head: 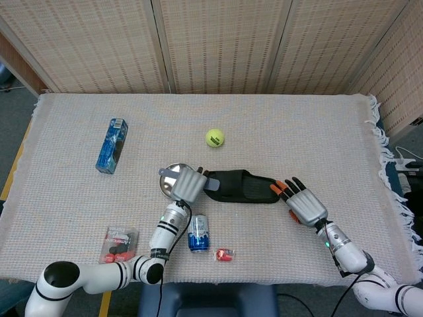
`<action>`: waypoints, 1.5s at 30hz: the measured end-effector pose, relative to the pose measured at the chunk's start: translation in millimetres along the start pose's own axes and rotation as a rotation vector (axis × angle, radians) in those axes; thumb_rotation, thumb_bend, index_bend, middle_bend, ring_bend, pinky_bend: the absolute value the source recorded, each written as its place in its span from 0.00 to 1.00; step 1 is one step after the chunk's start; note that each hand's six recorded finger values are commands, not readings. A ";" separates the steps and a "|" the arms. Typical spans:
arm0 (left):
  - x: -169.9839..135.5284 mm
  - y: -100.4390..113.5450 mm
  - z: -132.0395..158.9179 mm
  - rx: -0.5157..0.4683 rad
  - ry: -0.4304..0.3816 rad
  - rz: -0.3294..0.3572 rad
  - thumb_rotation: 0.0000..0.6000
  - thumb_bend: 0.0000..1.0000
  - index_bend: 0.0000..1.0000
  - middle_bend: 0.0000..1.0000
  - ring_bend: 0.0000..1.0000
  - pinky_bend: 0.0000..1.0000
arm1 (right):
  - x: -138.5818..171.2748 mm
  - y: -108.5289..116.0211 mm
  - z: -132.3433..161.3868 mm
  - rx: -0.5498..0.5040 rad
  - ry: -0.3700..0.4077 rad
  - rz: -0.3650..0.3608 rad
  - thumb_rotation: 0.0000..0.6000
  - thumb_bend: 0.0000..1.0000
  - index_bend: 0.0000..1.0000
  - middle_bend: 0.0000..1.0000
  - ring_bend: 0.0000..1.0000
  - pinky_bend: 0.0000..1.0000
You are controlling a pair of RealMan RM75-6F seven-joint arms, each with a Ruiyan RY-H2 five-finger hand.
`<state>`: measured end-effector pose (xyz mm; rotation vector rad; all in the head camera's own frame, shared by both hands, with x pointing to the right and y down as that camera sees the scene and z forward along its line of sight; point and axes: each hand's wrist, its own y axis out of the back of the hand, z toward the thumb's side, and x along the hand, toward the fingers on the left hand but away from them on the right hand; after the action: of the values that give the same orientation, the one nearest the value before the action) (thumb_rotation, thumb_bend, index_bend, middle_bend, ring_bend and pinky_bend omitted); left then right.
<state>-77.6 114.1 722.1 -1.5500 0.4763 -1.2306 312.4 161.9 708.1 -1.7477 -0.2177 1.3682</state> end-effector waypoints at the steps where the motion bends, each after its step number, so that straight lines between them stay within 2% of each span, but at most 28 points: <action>1: 1.5 1.0 2.7 -0.001 -0.002 0.006 1.00 0.52 0.57 0.67 0.66 0.98 | -0.9 -0.6 1.2 0.007 0.002 0.005 1.00 0.55 0.10 0.02 0.00 0.00; 4: 6.1 2.0 9.2 -0.003 -0.005 0.014 1.00 0.53 0.57 0.67 0.66 0.98 | -3.0 -3.8 4.6 0.034 0.008 0.024 1.00 0.61 0.12 0.03 0.00 0.00; 8: 11.8 0.2 16.8 0.008 -0.010 0.017 1.00 0.53 0.57 0.67 0.66 0.98 | -4.5 -7.6 8.2 0.076 0.014 0.042 1.00 0.61 0.13 0.03 0.00 0.00; 13: 17.8 -1.5 25.4 0.011 -0.004 0.024 1.00 0.53 0.57 0.67 0.66 0.98 | -5.9 -6.5 12.1 0.083 0.018 0.043 1.00 0.61 0.13 0.03 0.00 0.00; 19: 19.4 -1.2 36.9 0.061 -0.007 0.059 1.00 0.53 0.57 0.68 0.66 0.98 | -8.0 -8.5 15.5 0.081 0.022 0.051 1.00 0.61 0.13 0.03 0.00 0.00; 29: 22.7 -14.4 21.1 0.126 0.028 0.036 1.00 0.53 0.57 0.68 0.67 0.98 | -4.2 -5.5 13.5 0.077 0.021 0.039 1.00 0.61 0.13 0.03 0.00 0.00; 36: 23.0 -16.1 16.1 0.133 0.042 0.028 1.00 0.53 0.57 0.68 0.67 0.98 | -4.2 -6.1 12.7 0.078 0.019 0.044 1.00 0.61 0.12 0.03 0.00 0.00; 45: 15.4 -8.4 49.4 0.133 -0.040 0.051 1.00 0.53 0.57 0.68 0.66 0.98 | -4.7 -8.4 14.1 0.071 0.019 0.054 1.00 0.61 0.12 0.03 0.00 0.00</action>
<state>-30.6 128.3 740.6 -1.4384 0.3973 -1.1663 301.7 171.4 717.4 -1.7172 -0.1113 1.3809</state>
